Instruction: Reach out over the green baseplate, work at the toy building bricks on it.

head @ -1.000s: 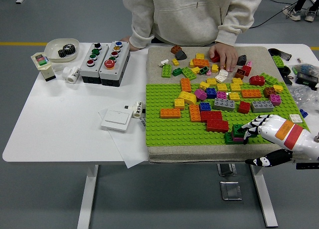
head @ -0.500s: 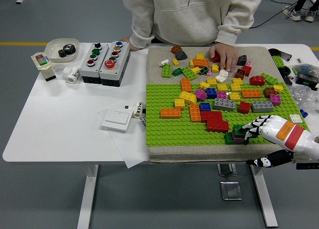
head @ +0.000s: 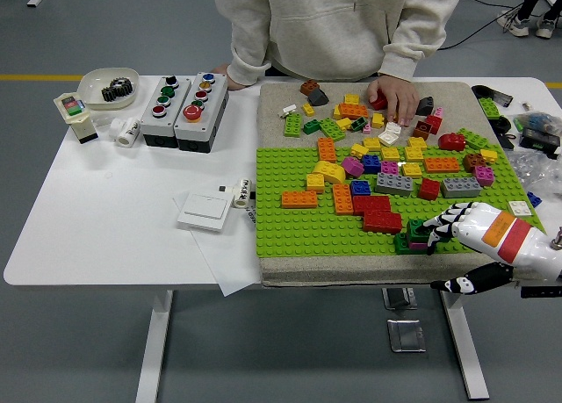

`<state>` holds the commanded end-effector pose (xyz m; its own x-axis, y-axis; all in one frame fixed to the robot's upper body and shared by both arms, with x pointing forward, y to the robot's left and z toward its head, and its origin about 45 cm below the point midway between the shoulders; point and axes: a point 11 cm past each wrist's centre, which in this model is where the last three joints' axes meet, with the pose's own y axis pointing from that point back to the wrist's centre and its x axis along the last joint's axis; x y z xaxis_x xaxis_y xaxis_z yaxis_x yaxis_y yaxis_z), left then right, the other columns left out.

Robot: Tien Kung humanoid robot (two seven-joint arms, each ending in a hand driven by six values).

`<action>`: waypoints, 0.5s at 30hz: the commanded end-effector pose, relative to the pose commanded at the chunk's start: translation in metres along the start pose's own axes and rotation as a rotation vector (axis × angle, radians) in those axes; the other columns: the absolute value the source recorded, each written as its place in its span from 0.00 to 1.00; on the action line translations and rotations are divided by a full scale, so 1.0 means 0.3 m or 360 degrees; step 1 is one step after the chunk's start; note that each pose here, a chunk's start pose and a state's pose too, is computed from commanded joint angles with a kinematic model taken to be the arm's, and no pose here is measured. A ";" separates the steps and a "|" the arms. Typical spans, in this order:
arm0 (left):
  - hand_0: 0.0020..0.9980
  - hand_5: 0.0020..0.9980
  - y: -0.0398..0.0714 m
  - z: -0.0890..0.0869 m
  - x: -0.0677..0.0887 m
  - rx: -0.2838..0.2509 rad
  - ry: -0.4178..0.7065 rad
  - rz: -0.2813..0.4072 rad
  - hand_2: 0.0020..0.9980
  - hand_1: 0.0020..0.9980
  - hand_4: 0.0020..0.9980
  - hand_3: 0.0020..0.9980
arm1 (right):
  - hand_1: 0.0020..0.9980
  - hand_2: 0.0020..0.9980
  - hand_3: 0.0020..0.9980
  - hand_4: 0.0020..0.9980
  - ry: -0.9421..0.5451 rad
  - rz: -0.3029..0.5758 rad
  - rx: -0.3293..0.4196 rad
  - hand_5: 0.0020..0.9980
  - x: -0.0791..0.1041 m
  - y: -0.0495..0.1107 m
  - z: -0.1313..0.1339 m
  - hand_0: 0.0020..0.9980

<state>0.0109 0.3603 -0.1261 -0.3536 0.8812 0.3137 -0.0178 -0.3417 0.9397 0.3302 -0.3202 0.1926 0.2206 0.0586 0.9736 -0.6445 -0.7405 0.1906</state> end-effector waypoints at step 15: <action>0.63 0.61 0.000 0.001 0.000 -0.0001 0.0000 0.0000 0.72 0.73 0.60 0.56 | 0.64 0.66 0.53 0.90 0.0019 -0.0011 -0.0024 0.64 0.006 0.017 0.018 0.66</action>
<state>0.0113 0.3604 -0.1260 -0.3536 0.8813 0.3135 -0.0186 -0.3417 0.9396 0.3313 -0.3274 0.1946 0.2162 0.0717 0.9737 -0.6539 -0.7300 0.1989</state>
